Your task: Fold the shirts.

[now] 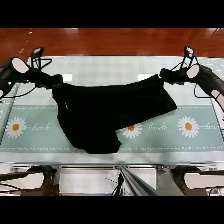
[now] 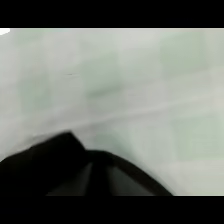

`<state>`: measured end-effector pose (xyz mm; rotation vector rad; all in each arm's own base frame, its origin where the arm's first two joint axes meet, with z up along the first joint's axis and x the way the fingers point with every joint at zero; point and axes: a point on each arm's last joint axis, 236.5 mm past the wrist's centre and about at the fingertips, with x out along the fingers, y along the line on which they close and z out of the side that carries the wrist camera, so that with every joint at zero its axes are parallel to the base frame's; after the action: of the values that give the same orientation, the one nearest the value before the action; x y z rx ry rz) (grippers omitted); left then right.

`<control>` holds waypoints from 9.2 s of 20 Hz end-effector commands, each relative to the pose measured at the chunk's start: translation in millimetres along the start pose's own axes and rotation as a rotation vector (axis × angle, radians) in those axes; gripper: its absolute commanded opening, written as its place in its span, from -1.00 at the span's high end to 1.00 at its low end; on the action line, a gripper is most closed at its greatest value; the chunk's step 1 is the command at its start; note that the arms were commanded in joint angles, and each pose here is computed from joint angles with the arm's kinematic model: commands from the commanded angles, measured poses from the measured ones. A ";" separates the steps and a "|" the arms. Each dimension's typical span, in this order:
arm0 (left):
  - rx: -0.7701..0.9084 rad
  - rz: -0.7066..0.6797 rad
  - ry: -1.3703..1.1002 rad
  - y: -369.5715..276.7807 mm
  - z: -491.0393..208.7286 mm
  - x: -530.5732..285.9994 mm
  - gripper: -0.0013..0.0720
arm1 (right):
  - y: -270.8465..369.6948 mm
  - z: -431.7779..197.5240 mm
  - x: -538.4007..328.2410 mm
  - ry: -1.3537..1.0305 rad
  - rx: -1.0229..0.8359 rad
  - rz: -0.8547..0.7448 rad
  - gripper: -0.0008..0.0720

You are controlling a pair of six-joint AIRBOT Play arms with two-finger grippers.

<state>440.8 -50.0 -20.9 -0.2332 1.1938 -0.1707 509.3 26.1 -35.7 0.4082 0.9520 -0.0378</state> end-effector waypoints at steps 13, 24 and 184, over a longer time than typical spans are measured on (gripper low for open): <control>-0.313 -0.365 0.558 -44.9 -242.8 -48.4 -0.77 | -161.7 -59.3 -134.8 0.235 0.087 -0.121 -0.54; -0.346 -0.364 0.645 -74.5 -299.3 3.7 -0.73 | -151.5 -61.8 -128.4 0.226 0.093 -0.066 -0.54; -0.192 -0.353 0.063 -44.5 -115.2 -31.3 0.91 | -63.8 -168.4 -116.9 0.341 0.343 0.341 0.92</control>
<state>286.5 -97.4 -63.4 -0.6562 1.3267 -0.3276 253.4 6.6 -86.4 0.8569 1.3630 0.1080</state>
